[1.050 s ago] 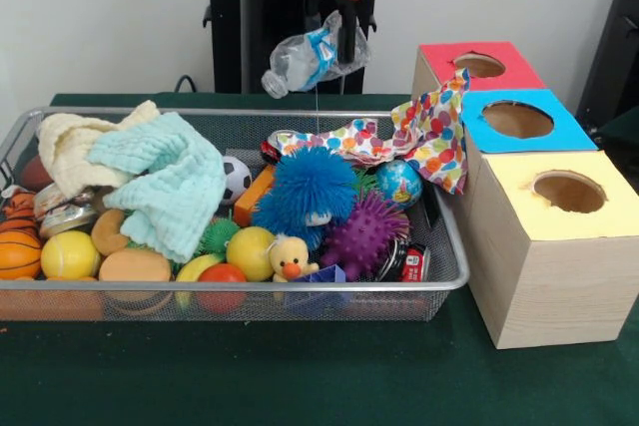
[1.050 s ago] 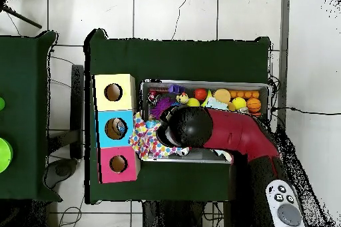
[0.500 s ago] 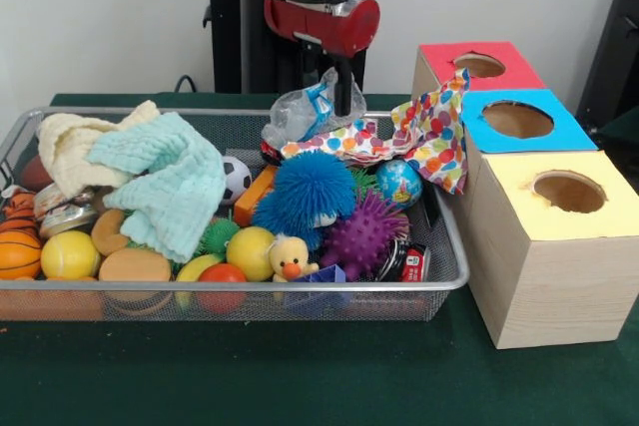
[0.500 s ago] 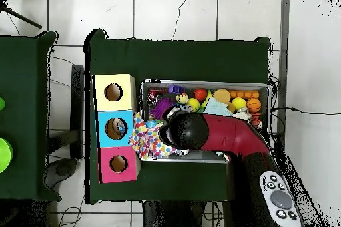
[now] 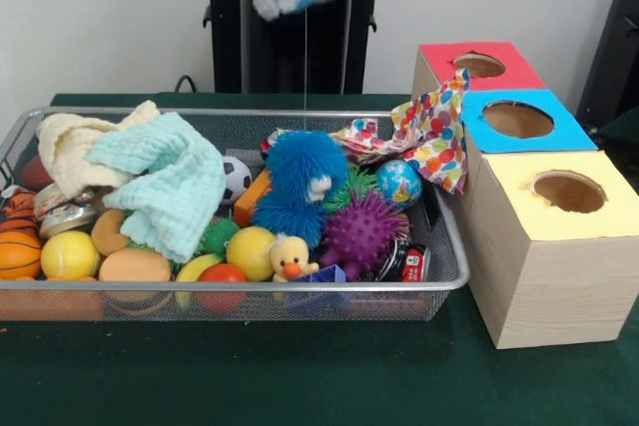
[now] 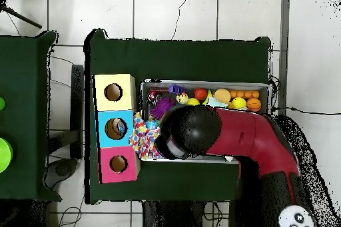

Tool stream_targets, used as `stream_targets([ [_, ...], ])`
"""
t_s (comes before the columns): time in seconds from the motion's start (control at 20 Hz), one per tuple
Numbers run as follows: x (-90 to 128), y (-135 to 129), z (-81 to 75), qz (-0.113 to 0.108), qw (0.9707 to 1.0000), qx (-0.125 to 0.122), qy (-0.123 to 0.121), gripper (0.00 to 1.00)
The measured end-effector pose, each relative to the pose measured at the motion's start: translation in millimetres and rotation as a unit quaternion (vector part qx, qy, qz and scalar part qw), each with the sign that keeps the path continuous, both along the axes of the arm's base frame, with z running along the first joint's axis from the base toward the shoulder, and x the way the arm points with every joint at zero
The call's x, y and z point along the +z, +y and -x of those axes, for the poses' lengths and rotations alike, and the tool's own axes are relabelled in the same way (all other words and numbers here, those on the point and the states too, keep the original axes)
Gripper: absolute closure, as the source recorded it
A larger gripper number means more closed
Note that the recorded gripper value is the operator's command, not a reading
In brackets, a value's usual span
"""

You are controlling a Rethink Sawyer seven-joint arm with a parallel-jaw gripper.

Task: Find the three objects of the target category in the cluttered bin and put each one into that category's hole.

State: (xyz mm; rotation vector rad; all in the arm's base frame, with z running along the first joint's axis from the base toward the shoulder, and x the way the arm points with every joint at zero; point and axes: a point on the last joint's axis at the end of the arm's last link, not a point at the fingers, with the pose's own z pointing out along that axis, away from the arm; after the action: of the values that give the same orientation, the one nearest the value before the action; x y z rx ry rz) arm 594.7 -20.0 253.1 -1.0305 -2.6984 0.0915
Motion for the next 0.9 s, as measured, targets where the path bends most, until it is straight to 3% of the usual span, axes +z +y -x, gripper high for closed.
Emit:
stream_targets([
  [0.2,63,-1,-7.1,0.000,0.9984,0.000,0.056,1.00],
  [0.4,118,3,-22.0,0.002,0.9972,0.005,0.074,1.00],
  [0.65,158,9,-38.2,0.005,0.9981,0.012,0.060,1.00],
  [0.7,168,11,-41.4,0.007,0.9988,0.013,0.046,1.00],
  [0.9,172,14,-44.2,0.007,0.9999,0.012,0.002,1.00],
])
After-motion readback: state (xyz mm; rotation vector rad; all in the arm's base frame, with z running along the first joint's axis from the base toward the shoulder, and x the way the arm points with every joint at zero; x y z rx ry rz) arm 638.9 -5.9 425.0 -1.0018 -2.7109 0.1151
